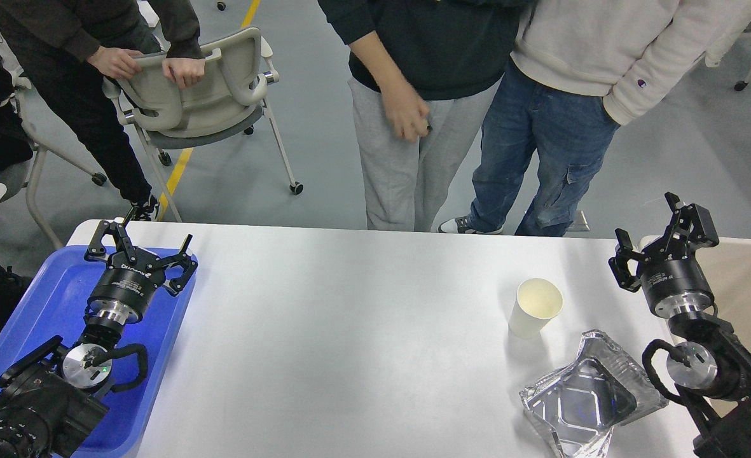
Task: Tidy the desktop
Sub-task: 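Move the right gripper toward the white paper cup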
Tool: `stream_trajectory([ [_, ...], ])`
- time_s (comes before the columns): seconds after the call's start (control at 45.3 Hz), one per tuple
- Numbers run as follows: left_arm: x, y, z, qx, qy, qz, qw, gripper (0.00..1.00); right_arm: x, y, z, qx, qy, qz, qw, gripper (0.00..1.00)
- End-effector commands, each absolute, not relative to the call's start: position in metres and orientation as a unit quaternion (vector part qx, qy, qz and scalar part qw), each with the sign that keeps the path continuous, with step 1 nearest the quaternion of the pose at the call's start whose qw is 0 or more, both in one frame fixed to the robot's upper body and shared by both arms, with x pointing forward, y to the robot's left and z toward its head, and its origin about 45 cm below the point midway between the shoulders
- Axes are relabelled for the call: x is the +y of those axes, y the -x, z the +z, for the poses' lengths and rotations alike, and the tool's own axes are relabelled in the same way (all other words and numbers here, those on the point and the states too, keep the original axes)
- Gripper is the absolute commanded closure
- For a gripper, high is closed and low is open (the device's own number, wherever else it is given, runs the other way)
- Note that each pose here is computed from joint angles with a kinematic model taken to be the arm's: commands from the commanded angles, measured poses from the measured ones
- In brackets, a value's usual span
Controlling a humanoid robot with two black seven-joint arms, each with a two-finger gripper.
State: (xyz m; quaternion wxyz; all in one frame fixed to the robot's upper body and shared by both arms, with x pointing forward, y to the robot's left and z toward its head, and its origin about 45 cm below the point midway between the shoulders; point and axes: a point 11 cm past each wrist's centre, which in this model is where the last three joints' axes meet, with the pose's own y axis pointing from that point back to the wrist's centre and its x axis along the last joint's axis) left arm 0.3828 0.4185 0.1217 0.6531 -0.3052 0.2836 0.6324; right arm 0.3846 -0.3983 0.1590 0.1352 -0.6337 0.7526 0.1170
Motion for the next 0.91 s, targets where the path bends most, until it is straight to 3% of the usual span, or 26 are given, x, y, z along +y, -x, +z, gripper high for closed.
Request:
stream_trajectory([
  [0.0, 0.418, -0.383, 0.122, 0.284, 0.305, 0.632, 0.653, 0.0, -0.397, -0.384, 0.158, 0.752, 0.635, 0.119, 0.135, 0.0],
  [0.53, 0.418, -0.383, 0.122, 0.284, 0.305, 0.632, 0.653, 0.0, -0.377, -0.389, 0.176, 0.702, 0.69, 0.158, 0.078, 0.0],
  [0.707, 0.418, -0.383, 0.122, 0.284, 0.305, 0.632, 0.653, 0.0, -0.357, -0.379, 0.201, 0.619, 0.781, 0.08, -0.024, 0.0],
  [0.883, 0.418, -0.383, 0.122, 0.284, 0.305, 0.632, 0.653, 0.0, -0.357, -0.376, 0.222, 0.528, 0.817, -0.105, -0.207, 0.0],
])
